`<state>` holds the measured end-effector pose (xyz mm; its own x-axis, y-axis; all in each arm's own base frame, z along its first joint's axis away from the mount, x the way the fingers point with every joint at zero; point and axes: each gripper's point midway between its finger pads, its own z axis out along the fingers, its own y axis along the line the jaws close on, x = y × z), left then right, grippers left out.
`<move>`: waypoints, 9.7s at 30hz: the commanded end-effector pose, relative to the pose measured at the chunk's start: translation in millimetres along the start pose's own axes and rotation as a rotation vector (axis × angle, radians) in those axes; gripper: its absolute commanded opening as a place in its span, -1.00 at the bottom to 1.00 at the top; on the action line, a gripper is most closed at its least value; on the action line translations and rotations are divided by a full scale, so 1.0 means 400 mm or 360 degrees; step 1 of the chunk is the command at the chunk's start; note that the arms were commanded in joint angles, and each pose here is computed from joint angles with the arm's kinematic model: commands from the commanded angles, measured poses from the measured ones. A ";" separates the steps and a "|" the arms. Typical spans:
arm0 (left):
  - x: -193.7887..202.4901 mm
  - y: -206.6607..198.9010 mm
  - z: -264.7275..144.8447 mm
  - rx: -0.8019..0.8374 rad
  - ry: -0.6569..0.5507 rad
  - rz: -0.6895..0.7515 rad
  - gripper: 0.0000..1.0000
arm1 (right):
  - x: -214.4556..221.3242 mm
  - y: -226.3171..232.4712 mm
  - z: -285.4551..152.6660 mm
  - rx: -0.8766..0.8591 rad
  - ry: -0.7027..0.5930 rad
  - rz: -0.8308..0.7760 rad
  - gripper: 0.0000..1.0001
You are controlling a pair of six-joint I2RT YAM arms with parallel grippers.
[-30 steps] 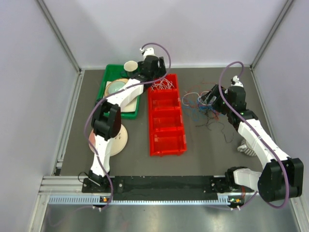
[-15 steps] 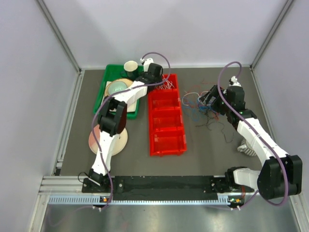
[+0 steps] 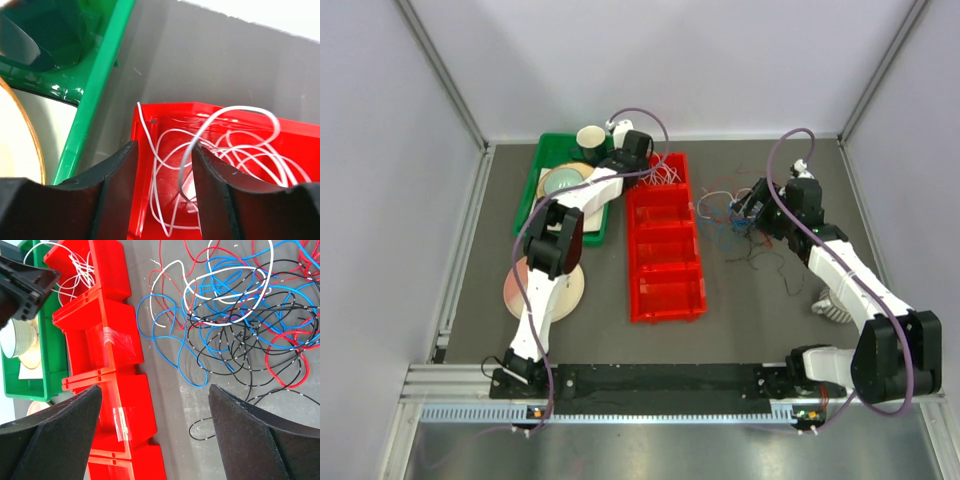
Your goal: Untangle the cables
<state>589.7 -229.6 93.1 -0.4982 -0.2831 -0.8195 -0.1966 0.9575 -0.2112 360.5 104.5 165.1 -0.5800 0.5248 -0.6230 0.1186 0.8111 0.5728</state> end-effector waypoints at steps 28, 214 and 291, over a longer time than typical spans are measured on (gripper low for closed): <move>-0.108 -0.055 -0.087 0.0102 -0.0217 0.0144 -1.00 | -0.046 0.041 0.012 -0.0079 -0.0043 0.0025 0.72; -0.335 -0.565 -0.896 0.1833 -0.0755 0.0205 -1.00 | -0.495 0.235 -0.356 -0.0156 -0.0808 -0.0211 -1.00; -0.230 -0.127 -0.289 0.0927 -0.0140 -0.0155 0.36 | -0.025 0.420 0.593 -0.0222 0.0188 -0.0194 -1.00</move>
<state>562.3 -271.6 199.6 -0.4682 -0.3320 -0.8189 0.2797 0.8234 -0.4938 571.1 280.9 133.8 -0.6940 0.4096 -0.5921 -0.0167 0.8130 0.5820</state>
